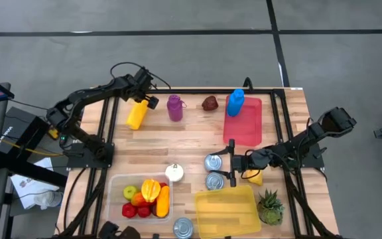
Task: Pick & Place Food Item
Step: Put the yellow water bottle into the red bin
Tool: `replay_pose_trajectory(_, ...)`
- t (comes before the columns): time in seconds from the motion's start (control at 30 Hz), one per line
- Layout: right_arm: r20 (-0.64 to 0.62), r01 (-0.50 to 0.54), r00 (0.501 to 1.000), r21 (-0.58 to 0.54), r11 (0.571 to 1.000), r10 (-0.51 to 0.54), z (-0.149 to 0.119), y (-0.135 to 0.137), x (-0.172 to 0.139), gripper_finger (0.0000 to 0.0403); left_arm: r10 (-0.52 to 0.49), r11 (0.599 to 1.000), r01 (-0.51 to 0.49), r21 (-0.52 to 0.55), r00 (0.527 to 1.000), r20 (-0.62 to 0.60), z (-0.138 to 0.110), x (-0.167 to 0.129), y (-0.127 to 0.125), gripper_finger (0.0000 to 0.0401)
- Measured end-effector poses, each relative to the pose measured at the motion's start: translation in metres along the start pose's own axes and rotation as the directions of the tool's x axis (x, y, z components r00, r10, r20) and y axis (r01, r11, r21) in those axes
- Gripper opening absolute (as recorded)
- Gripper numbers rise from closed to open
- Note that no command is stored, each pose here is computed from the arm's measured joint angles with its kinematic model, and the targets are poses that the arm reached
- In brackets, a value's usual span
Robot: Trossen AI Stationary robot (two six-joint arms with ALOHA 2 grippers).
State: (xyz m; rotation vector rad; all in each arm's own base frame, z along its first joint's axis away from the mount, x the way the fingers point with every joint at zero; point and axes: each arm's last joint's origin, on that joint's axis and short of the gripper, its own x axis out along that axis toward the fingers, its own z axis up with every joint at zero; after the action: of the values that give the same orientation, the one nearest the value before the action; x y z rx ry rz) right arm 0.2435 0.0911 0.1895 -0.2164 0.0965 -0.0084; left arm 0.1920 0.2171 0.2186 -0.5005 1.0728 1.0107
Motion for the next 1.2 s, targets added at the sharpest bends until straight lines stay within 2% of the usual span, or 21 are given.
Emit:
replay_pose_trajectory(0.2, 0.0, 0.0, 1.0, 0.0, 1.0, 0.0, 0.0, 0.0, 0.0, 0.0282, 0.028, 0.996, -0.029, 0.081, 1.0, 0.007, 0.0, -0.031, 0.008, 0.0397)
replay_pose_trajectory(0.37, 0.0, 0.0, 1.0, 0.001, 1.0, 0.0, 0.0, 0.0, 0.0, 0.0282, 0.058, 0.995, -0.058, 0.083, 0.998, -0.003, -0.002, -0.049, 0.025, 0.0395)
replay_pose_trajectory(0.53, 0.0, 0.0, 1.0, 0.001, 1.0, 0.0, 0.0, 0.0, 0.0, 0.0282, -0.022, 1.0, 0.023, 0.009, 0.991, -0.128, -0.007, -0.036, 0.029, 0.0375)
replay_pose_trajectory(0.73, 0.0, 0.001, 1.0, 0.003, 1.0, -0.001, 0.0, 0.0, 0.0, 0.0282, -0.019, 0.999, 0.026, 0.025, 0.968, -0.251, -0.008, -0.009, 0.019, 0.0363)
replay_pose_trajectory(1.07, -0.002, 0.011, 1.0, 0.009, 1.0, -0.011, -0.001, -0.003, 0.001, 0.0282, -0.051, 0.998, 0.056, 0.012, 0.965, -0.257, 0.026, -0.005, 0.014, 0.0379)
replay_pose_trajectory(1.2, -0.003, 0.015, 1.0, 0.011, 1.0, -0.015, -0.001, -0.004, 0.002, 0.0282, -0.052, 0.999, 0.054, 0.0, 0.945, -0.322, 0.038, 0.002, 0.014, 0.0379)
